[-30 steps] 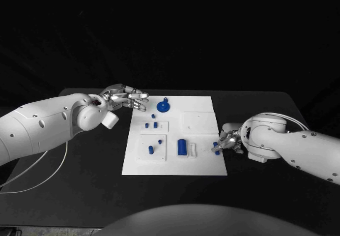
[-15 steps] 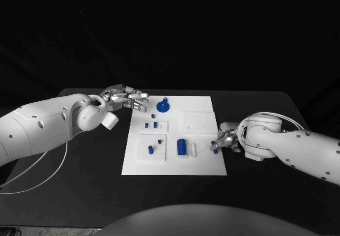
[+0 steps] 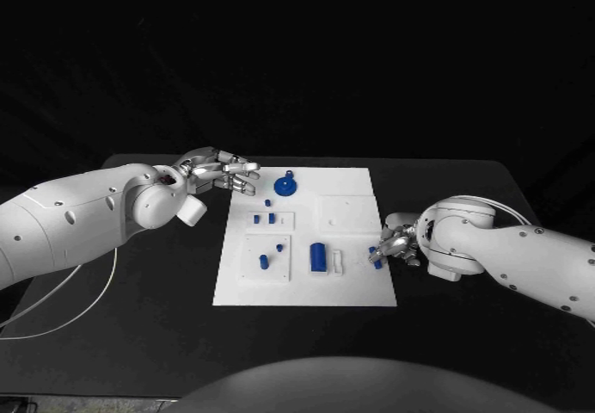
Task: Assemble the parts on the task board
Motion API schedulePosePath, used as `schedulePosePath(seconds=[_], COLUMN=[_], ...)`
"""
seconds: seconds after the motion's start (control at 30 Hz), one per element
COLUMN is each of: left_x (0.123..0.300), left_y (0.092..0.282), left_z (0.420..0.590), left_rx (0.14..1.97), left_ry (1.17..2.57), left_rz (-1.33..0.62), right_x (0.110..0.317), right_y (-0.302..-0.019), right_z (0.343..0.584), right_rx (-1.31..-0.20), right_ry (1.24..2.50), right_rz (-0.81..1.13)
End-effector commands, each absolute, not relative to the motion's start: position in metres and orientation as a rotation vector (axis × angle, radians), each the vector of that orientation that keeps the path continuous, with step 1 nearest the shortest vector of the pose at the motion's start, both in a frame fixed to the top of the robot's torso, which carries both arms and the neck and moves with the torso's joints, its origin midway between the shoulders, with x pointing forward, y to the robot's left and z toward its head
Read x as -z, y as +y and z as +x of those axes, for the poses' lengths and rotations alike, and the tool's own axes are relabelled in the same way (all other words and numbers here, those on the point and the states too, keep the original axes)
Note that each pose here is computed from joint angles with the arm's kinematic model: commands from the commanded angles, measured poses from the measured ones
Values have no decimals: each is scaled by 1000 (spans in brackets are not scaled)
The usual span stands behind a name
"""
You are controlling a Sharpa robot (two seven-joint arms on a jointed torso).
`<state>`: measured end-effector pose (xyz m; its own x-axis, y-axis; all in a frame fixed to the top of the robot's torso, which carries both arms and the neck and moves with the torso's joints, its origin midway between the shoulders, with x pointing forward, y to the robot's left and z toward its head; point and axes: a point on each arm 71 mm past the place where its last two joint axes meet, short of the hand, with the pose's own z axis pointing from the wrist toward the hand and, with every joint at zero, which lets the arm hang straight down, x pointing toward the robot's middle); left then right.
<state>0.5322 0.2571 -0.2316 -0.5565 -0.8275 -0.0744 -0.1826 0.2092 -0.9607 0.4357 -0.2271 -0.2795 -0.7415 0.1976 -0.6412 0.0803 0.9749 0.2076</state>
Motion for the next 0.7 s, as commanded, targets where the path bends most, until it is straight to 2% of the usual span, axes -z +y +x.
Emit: schedulePosePath(seconds=[0.03,0.7], left_x=[231,232], left_y=[256,256], left_z=[532,532], left_rx=[1384,1381], left_ry=[1881,1889], left_rz=[-930,-931], right_x=[299,283], right_y=[-233,-223], right_z=[425,422], right_rx=[-161,-243], right_ry=[2489,2452], right_rz=[254,304])
